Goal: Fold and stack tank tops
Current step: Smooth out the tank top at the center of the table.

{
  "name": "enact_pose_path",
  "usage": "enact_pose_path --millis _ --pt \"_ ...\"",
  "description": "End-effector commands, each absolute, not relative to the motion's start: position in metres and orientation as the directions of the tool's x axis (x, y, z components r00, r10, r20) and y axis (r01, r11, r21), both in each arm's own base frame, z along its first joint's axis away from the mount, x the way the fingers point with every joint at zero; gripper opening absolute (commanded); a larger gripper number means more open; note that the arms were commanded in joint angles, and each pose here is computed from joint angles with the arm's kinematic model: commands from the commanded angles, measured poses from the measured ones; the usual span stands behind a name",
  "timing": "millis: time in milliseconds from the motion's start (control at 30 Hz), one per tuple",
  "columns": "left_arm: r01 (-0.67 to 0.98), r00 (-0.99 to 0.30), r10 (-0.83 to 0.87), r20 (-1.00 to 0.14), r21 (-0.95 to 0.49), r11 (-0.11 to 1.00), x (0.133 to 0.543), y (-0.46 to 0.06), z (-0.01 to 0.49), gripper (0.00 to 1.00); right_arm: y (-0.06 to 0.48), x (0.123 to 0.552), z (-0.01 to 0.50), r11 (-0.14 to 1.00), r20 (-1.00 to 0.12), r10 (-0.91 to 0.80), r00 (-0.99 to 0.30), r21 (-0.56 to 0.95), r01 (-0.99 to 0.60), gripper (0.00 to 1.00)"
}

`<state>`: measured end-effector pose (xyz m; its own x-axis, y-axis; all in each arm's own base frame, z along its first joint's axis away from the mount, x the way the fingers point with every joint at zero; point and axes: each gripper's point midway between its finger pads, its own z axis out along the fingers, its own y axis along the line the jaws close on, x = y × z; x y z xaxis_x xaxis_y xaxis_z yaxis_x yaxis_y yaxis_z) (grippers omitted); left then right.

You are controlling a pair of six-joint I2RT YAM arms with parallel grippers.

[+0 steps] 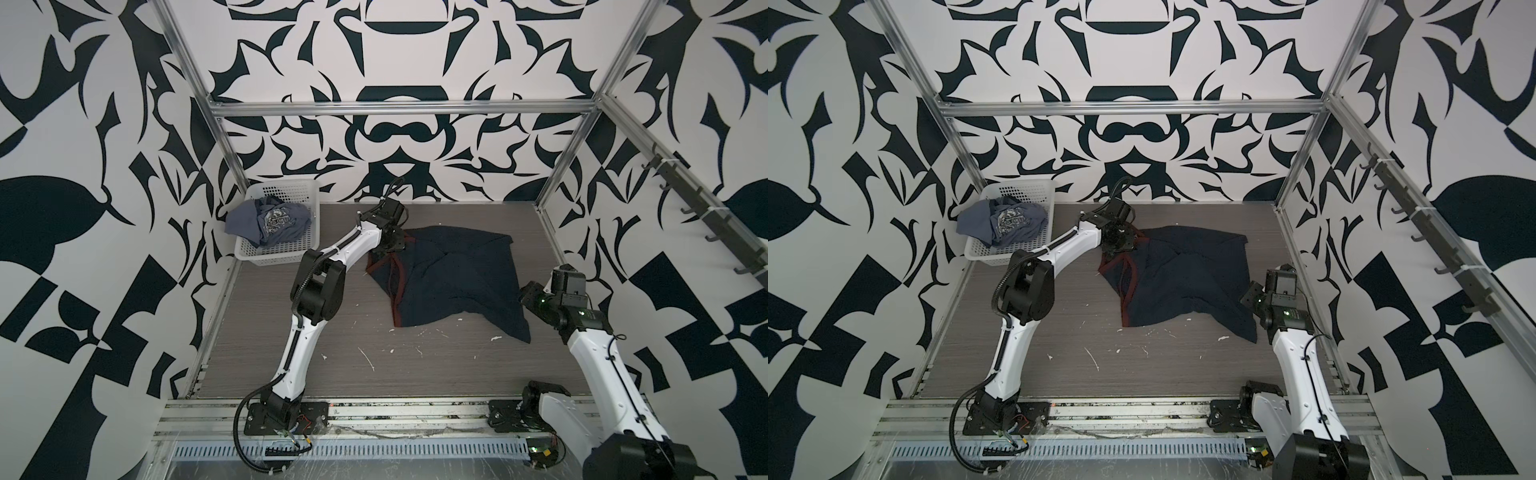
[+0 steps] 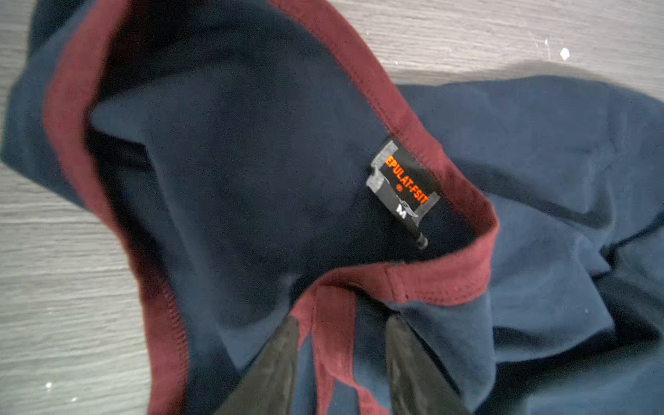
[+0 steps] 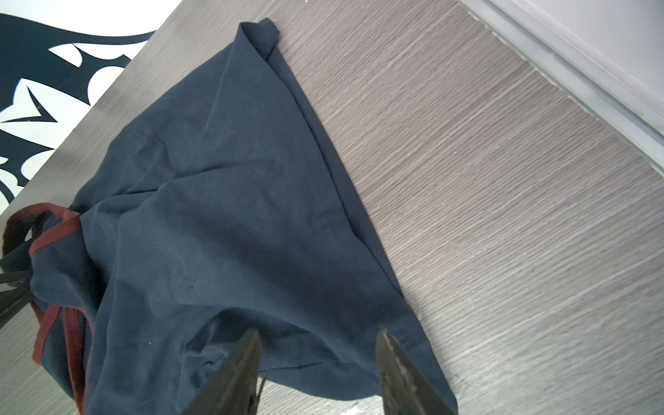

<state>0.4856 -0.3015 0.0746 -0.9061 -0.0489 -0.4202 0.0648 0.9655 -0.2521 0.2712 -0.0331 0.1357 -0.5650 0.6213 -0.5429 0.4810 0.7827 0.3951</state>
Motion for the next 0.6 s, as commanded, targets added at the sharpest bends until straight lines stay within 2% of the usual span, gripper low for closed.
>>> enact_pose_path --millis 0,167,267,400,567 --pt "0.065 -0.923 -0.034 -0.383 -0.243 0.968 0.481 -0.303 0.060 0.38 -0.033 0.274 0.142 0.794 -0.569 0.606 -0.556 0.398 0.459 0.57" --pt "0.067 -0.923 -0.035 -0.382 -0.250 0.966 0.480 -0.306 0.060 0.35 -0.034 0.272 0.143 0.795 -0.571 0.605 -0.555 0.394 0.461 0.57" --pt "0.064 -0.926 -0.033 -0.377 -0.242 0.968 0.481 -0.305 0.057 0.42 -0.033 0.271 0.144 0.795 -0.570 0.605 -0.555 0.397 0.459 0.57" --pt "0.055 -0.927 -0.033 -0.373 -0.221 0.974 0.483 -0.303 0.050 0.43 -0.033 0.270 0.145 0.795 -0.572 0.605 -0.554 0.398 0.457 0.57" --pt "0.054 -0.931 -0.031 -0.364 -0.222 0.974 0.483 -0.305 0.046 0.34 -0.033 0.269 0.146 0.798 -0.575 0.601 -0.555 0.394 0.456 0.57"
